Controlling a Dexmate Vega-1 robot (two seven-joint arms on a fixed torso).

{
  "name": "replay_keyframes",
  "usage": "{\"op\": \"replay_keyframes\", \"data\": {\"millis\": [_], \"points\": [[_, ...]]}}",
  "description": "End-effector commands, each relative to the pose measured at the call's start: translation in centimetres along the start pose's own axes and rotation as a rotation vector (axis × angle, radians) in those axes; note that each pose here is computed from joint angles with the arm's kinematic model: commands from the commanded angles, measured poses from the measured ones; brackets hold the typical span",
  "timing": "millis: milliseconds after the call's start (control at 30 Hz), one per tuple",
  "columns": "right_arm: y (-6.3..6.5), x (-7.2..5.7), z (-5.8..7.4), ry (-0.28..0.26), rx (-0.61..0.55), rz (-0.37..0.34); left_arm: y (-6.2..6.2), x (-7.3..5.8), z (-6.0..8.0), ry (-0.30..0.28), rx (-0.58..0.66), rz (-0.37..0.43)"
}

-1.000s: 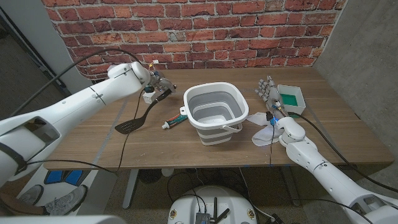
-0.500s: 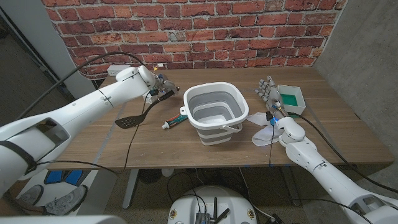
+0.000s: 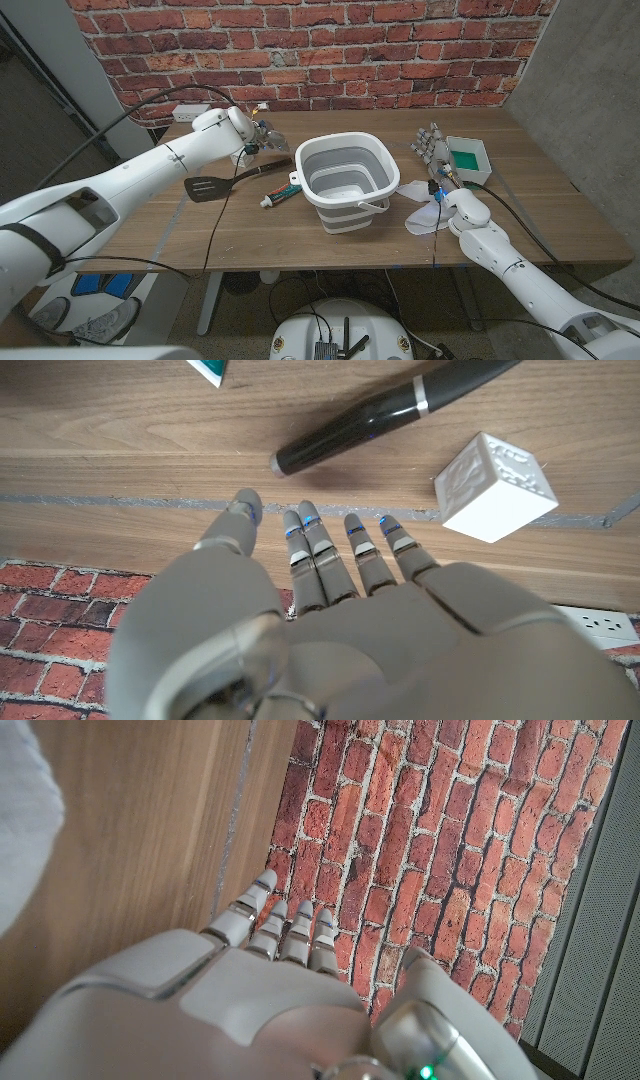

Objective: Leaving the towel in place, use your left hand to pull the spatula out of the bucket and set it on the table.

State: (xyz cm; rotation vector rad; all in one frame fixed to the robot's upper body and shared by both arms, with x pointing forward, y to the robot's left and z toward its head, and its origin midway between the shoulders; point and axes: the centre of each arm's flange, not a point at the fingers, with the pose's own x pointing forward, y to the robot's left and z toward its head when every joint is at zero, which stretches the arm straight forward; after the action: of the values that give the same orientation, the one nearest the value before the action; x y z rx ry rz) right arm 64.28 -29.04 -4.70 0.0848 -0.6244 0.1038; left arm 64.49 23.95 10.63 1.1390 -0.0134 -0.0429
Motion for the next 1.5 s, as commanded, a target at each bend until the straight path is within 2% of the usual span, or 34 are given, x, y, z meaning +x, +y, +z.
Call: {"op": "replay_keyframes", "data": {"millis": [33, 367, 833, 967, 1267, 1500], "points": [[0.0, 0.1, -0.1, 0.001, 0.002, -0.001, -0.3, 0.3, 0.4, -0.031, -0.03, -0.028], [0.0, 0.2, -0.1, 0.0, 0.0, -0.001, -0.3, 0.3, 0.1, -0.095, -0.103, -0.048], [-0.1, -0.3, -0.2, -0.005, 0.003, -0.006, -0.6, -0.5, 0.0, -0.164, -0.146, -0.011], [-0.1, -0.4, -0.1, -0.008, 0.002, -0.005, -0.7, -1.0, 0.0, -0.179, -0.148, 0.026], [-0.3, -0.6, 0.4, -0.019, -0.009, 0.0, -0.9, -2.2, -0.6, -0.245, -0.213, 0.18], [-0.7, -0.3, 1.1, -0.022, -0.038, 0.019, -1.2, -2.5, -1.2, -0.292, -0.274, 0.245]]}}
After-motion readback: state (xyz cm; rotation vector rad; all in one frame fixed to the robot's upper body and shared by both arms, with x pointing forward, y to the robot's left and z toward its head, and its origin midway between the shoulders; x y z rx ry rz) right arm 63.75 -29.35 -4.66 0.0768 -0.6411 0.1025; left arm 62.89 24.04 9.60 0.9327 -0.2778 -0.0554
